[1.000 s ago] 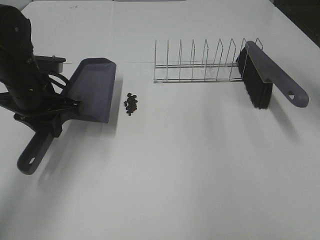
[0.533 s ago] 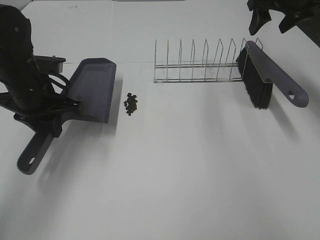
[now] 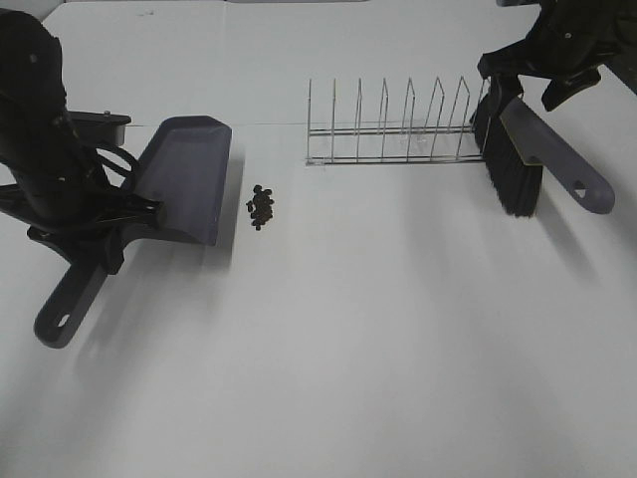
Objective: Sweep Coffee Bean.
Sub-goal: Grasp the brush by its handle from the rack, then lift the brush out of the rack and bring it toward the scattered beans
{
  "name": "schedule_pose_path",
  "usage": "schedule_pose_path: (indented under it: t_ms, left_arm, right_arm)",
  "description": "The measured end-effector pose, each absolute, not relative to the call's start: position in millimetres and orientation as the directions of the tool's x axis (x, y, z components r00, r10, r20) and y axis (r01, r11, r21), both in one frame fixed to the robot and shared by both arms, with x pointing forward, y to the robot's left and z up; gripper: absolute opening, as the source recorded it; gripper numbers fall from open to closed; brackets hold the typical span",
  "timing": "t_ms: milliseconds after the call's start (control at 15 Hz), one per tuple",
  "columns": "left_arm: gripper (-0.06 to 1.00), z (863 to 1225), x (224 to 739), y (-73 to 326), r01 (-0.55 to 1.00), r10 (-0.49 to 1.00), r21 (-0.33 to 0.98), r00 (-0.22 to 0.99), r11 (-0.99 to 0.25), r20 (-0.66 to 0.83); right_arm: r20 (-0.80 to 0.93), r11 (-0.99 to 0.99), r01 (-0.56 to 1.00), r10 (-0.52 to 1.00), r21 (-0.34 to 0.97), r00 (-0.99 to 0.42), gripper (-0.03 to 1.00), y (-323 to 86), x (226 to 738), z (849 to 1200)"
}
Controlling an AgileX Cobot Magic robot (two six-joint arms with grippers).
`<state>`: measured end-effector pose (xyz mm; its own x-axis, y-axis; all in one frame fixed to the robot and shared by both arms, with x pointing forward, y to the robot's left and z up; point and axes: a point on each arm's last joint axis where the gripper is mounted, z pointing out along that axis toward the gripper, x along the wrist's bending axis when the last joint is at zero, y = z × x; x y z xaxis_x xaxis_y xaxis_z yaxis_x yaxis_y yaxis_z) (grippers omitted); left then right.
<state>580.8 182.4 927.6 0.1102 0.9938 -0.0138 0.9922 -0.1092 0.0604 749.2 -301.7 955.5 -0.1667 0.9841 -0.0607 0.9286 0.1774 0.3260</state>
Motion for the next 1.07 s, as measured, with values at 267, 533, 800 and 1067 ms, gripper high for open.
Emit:
schedule_pose_path:
  t_ms: [267, 533, 800, 1067]
  left_arm:
    - [0.26, 927.6, 580.3, 181.9, 0.993, 0.994, 0.056, 0.105, -0.104, -0.02]
    - [0.26, 927.5, 579.6, 182.1, 0.993, 0.994, 0.048, 0.106, -0.105, -0.018]
    - [0.26, 927.5, 579.4, 182.1, 0.993, 0.994, 0.046, 0.105, -0.104, -0.019]
    - [0.26, 927.5, 579.2, 182.2, 0.994, 0.994, 0.043, 0.105, -0.104, -0.018]
  right_arm:
    - [-0.058, 0.174, 0.932, 0.985, 0.319, -0.164, 0.52, -301.7, 755.4, 930.4]
    - [-0.065, 0.149, 0.942, 0.989, 0.302, -0.135, 0.28, -306.3, 755.1, 925.2]
    - [-0.053, 0.112, 0.944, 0.994, 0.31, -0.1, 0.28, -305.2, 753.5, 935.4]
    - [-0.061, 0.11, 0.906, 0.994, 0.409, -0.093, 0.27, -304.4, 744.6, 995.3]
